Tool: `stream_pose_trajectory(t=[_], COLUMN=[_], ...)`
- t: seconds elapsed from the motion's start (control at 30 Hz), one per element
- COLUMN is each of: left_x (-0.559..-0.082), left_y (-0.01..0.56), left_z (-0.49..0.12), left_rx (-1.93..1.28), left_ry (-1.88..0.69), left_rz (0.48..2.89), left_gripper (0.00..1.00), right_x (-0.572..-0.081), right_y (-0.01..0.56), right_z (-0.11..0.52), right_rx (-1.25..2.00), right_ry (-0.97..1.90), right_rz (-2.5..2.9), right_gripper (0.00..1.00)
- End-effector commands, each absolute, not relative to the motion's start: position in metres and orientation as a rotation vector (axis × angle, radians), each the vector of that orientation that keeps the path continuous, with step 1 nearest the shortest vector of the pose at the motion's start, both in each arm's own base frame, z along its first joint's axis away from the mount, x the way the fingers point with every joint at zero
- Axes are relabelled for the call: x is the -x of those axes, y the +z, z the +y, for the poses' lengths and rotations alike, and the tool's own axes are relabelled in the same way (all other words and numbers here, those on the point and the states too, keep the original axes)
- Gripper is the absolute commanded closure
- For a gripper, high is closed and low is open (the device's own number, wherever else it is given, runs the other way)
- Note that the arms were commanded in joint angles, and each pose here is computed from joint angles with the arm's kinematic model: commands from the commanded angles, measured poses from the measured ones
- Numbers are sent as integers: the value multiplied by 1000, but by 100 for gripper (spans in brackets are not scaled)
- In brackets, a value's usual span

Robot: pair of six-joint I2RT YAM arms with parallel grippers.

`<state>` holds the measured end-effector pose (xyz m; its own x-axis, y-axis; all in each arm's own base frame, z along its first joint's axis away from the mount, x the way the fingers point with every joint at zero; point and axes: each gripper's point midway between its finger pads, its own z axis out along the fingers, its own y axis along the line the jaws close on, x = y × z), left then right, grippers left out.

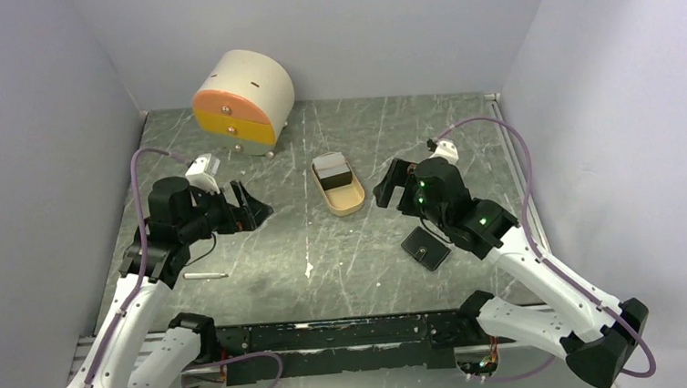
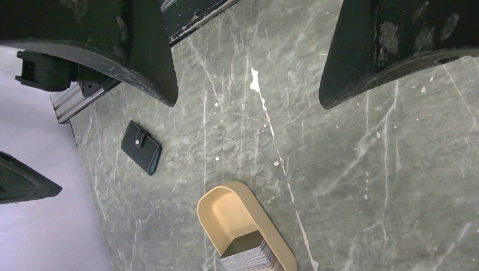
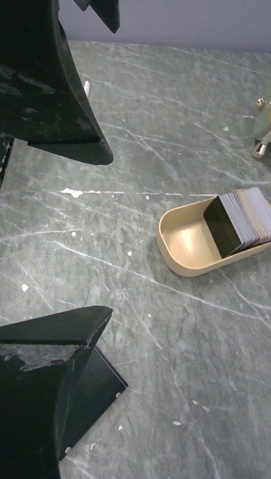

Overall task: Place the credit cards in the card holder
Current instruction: Move the card holder to the center of the board.

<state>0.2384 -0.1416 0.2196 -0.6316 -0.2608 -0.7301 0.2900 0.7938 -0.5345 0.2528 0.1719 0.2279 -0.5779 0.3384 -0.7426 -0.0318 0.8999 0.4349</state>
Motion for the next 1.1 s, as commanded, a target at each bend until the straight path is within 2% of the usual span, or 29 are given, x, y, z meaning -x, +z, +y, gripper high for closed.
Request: stream_pose_trajectory(t=[0.0, 0.3, 0.6, 0.77, 1.0, 1.07], left_x=[-244, -248, -246, -246, -246, -245], left_y=[231, 211, 194, 185, 177, 177], left_z=[-136, -138, -133, -136, -131, -132], left_rx=[-11, 31, 56, 42, 38, 34], left_ry=[-772, -774, -746, -756, -709, -721], left_rz=[2075, 2158, 2198, 2233, 2260, 2251], left_gripper=[0, 0, 2, 2, 1, 0], right_x=[-253, -252, -243, -242, -246, -249], right_y=[231, 208, 157, 138, 111, 102], right_z=[160, 153, 120, 114, 84, 77], right_rx=[-252, -360, -664, -732, -821, -864], right_ry=[463, 413, 97, 23, -63, -46], right_rz=[2120, 2172, 2308, 2334, 2294, 2295], right_gripper=[0, 0, 1, 1, 18, 27])
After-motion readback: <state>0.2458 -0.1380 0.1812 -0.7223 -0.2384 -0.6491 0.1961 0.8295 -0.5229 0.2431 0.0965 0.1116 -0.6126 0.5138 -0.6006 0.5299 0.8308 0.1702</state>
